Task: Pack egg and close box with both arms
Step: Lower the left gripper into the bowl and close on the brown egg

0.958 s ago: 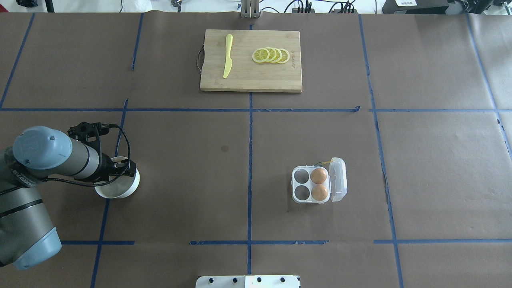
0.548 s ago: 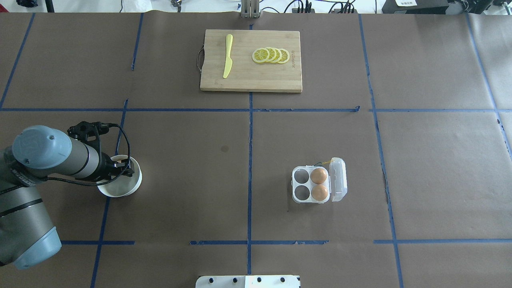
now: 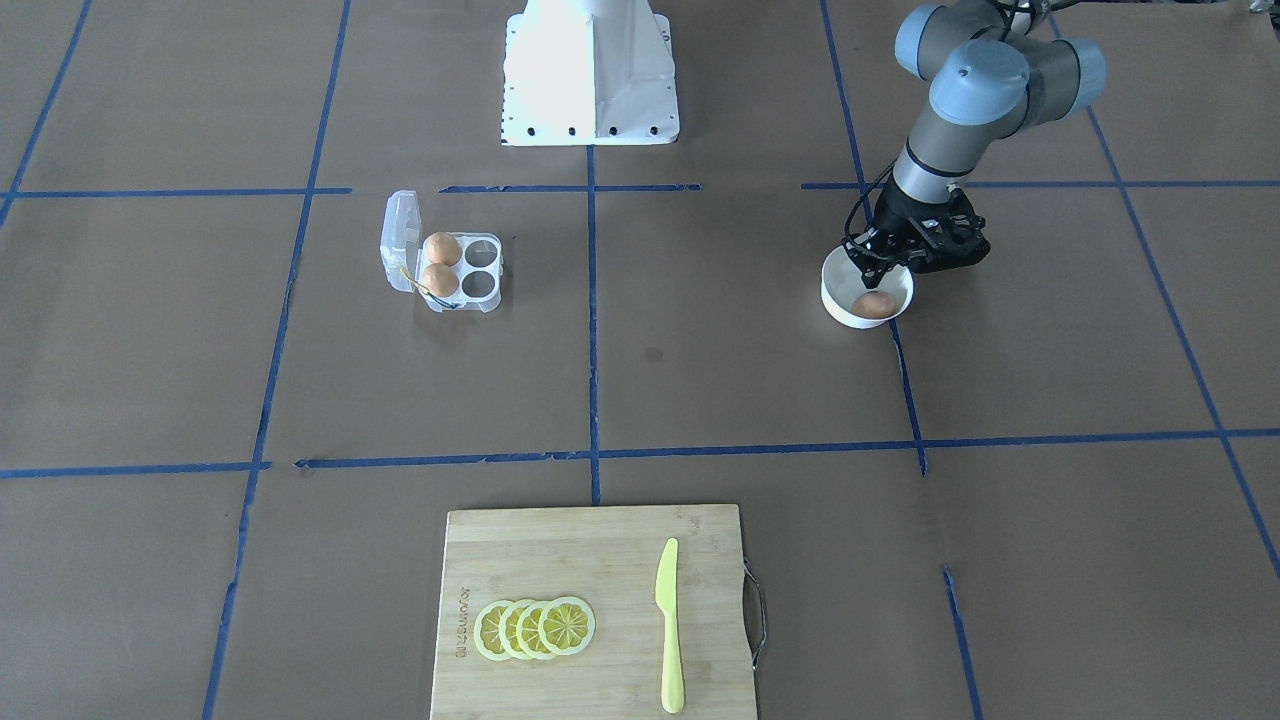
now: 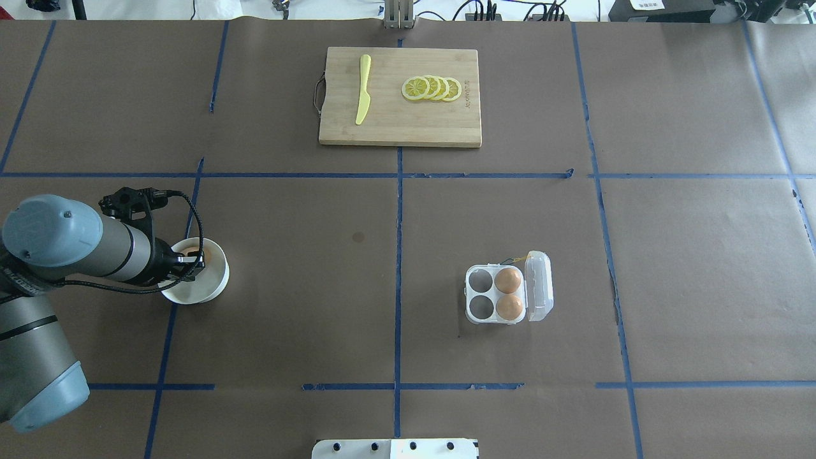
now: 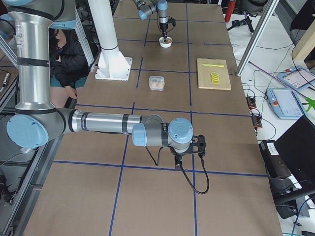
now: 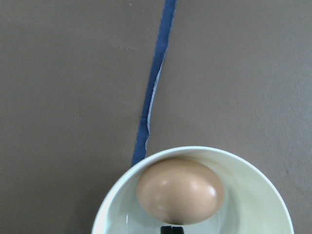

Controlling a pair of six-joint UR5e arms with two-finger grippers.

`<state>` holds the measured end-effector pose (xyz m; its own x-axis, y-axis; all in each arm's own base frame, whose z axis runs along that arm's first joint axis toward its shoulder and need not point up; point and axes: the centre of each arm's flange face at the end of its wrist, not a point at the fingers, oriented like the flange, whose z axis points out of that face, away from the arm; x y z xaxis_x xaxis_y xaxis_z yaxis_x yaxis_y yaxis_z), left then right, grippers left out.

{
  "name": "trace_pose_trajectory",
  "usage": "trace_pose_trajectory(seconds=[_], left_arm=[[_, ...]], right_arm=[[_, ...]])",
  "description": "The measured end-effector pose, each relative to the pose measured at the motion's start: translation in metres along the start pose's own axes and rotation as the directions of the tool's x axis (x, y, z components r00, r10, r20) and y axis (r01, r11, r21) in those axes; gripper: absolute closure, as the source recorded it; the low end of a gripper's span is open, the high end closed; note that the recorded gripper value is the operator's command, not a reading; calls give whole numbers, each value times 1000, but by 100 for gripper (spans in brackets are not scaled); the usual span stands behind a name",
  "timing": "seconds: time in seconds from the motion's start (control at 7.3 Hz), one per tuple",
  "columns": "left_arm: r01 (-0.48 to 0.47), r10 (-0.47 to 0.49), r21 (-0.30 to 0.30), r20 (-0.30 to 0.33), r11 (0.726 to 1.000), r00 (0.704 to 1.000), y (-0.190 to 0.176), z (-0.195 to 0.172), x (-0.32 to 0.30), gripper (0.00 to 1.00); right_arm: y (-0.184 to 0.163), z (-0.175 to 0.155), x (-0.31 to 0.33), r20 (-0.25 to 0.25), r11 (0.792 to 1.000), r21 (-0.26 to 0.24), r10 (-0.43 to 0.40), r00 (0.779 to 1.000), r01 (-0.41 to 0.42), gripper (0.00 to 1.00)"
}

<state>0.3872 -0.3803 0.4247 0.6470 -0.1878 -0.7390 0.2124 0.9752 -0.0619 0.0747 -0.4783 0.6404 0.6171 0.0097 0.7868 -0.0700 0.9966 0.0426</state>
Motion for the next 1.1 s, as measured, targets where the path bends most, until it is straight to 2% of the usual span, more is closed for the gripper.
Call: trace_pose_trajectory(seconds=[0.14, 0.68, 1.1], left_arm=[[0, 0, 1, -1, 1000, 1000, 0, -1, 1, 16], [1, -1, 1, 0, 1000, 1000, -1, 2, 5, 17], [3, -5, 61, 36, 998, 999, -9, 12, 2, 17]], right_arm=[[0, 0, 1, 0, 1000, -1, 1, 1000, -1, 0], [1, 1, 1, 0, 1000, -3, 4, 1000, -4, 0], [1, 1, 2, 0, 1000, -4, 5, 1000, -5, 0]])
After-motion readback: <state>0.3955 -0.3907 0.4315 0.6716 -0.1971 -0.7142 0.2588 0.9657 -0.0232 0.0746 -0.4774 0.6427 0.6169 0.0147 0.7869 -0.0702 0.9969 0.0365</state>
